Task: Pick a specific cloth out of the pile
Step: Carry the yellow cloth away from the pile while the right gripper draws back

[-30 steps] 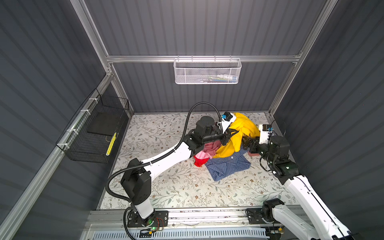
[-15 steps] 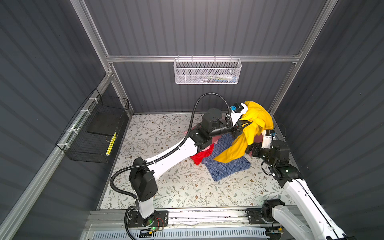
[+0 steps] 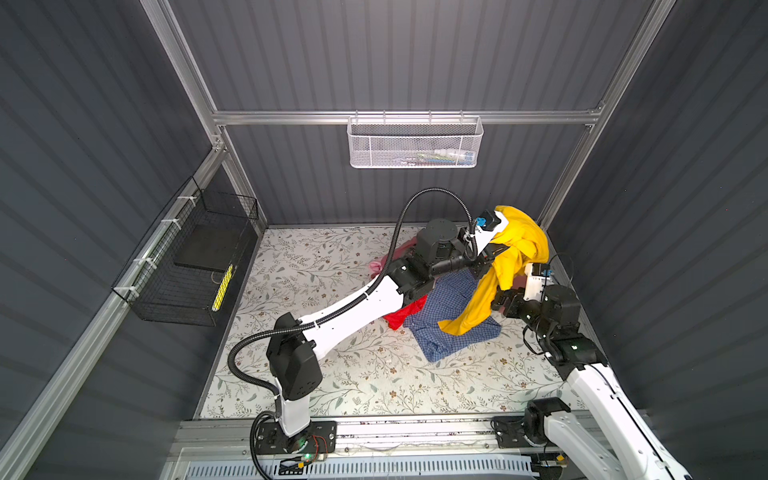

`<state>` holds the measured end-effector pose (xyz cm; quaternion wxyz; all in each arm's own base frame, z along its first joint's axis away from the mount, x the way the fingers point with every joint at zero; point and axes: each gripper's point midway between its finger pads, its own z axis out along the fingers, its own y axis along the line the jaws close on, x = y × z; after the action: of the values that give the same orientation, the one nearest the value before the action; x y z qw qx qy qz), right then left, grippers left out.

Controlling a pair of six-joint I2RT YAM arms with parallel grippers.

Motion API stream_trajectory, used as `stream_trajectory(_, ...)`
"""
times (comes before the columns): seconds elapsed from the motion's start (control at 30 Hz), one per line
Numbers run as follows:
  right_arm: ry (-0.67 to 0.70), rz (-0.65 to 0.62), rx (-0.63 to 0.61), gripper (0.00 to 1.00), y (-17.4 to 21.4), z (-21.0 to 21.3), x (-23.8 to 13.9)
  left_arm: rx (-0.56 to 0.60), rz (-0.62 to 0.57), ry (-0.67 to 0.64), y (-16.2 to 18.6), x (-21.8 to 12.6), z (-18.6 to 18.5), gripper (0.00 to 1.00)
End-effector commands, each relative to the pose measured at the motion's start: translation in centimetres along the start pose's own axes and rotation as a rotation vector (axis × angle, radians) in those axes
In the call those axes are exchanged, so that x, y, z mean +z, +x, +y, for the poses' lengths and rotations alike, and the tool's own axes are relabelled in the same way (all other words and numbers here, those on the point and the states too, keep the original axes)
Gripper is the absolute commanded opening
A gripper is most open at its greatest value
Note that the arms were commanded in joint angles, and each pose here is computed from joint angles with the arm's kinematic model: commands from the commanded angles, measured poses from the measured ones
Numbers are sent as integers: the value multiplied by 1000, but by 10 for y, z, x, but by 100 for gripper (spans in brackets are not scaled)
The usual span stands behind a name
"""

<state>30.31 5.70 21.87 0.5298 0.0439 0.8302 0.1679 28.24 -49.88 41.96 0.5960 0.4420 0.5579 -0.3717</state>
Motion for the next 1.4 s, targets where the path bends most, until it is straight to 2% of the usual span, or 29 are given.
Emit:
stream_trajectory(0.0, -31, 6, -11, 99, 4, 3, 2, 128, -72, -196, -58, -42, 30, 0)
stream_trajectory(0.27, -74, 17, -13, 99, 4, 11, 8, 119, 17, -478, -44, -118, 114, 0)
stream_trajectory(0.43, -83, 24, -14, 99, 4, 12, 10, 162, 149, -732, -21, -180, 168, 0)
stream_trajectory(0.67, -103, 42, -10, 99, 7, 15, 15, 163, 167, -953, -28, -273, 204, 0)
stream_trajectory(0.93, -117, 54, -11, 99, 8, 17, 19, 211, 360, -1228, -6, -357, 250, 0)
stream_trajectory(1.1, -117, 67, -20, 99, 11, 17, 18, 203, 424, -1317, 10, -394, 273, 0)
stream_trajectory(1.37, -122, 79, -23, 99, 13, 18, 20, 161, 511, -1305, 50, -408, 305, 0)
